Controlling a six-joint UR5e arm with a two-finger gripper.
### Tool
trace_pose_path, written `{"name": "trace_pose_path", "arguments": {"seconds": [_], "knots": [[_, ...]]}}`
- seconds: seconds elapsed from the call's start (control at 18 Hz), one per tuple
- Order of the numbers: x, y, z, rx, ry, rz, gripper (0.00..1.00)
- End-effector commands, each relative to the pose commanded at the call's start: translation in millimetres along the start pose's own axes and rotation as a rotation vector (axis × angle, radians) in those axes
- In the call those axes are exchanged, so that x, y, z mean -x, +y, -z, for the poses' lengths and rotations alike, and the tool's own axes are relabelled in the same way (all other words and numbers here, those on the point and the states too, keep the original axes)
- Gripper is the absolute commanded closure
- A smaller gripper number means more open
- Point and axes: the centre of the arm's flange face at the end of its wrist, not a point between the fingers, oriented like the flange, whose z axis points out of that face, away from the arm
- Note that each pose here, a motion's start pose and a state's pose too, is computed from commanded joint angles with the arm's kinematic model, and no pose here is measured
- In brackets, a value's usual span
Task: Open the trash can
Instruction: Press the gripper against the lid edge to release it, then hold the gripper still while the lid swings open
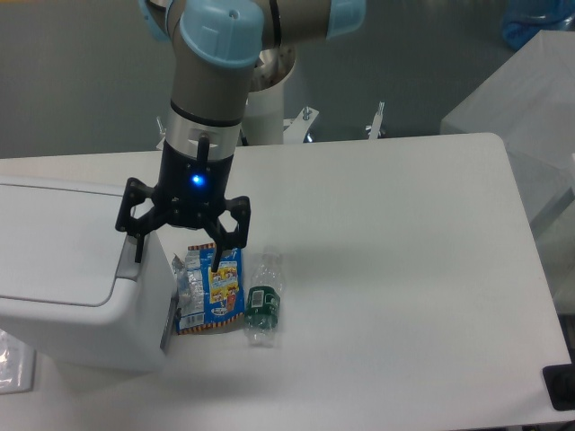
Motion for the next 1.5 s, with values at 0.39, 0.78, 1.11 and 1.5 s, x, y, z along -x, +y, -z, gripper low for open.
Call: {"name": "trace_pose_path", "arguments": {"seconds": [0.39, 0.78, 1.11, 1.5], "knots": [[2.0, 2.0, -5.3, 0.01, 0.0, 0.002, 0.0], [2.2, 2.5, -5.9, 0.011, 0.0, 0.003, 0.0], [1.8, 2.5, -5.0, 0.01, 0.0, 0.004, 0.0], [2.3, 4.0, -6.8, 0.014, 0.001, 0.006, 0.0]]}}
